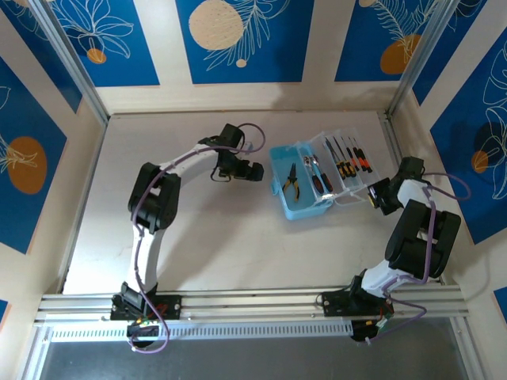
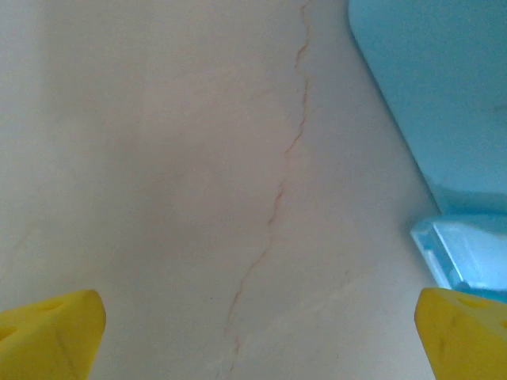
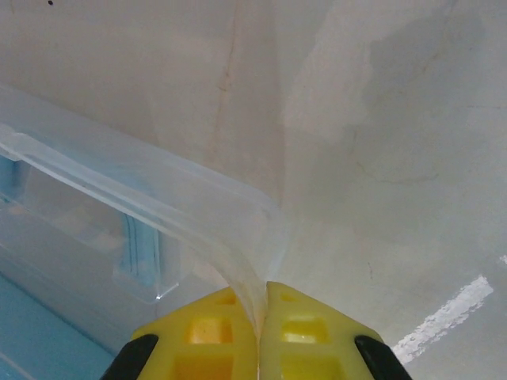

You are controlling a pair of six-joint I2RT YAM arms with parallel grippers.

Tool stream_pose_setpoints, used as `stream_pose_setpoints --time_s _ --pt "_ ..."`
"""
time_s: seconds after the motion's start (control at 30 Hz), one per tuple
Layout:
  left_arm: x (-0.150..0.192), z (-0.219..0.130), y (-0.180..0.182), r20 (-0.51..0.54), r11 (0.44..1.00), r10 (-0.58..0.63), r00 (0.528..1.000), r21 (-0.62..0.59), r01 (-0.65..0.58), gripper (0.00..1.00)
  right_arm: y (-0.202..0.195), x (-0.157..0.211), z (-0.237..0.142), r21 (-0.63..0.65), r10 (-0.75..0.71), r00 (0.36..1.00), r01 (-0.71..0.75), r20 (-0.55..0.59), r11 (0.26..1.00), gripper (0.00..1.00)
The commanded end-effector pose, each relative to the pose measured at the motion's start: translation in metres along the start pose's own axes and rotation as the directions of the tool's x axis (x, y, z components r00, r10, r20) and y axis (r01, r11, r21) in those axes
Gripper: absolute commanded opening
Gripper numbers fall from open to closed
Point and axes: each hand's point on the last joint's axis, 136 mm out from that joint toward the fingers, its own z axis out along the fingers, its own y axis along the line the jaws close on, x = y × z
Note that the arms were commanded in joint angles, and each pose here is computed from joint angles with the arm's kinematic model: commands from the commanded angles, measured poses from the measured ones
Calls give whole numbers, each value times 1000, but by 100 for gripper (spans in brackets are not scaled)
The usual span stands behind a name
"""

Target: Pack the tool kit

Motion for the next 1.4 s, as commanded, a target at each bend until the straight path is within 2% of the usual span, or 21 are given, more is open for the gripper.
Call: stream_pose_setpoints --time_s 0.0,0.33,0.8,1.03,1.37 --pt "-4 10 -10 -12 1000 -12 1000 27 12 100 -1 5 2 43 -59 998 59 3 997 0" --pt "-5 33 -12 -25 999 -34 999 42 35 100 28 11 -36 44 -177 980 174 91 984 0" --pt "-12 41 -15 -17 998 -34 999 59 35 100 57 38 -92 62 -339 919 333 200 941 0" --pt "-14 43 -16 -16 997 -33 999 68 34 100 76 70 -113 77 -446 867 440 224 895 0" --pt "-15 43 -17 -16 997 -32 999 75 33 100 93 154 -116 79 -611 776 607 156 791 0"
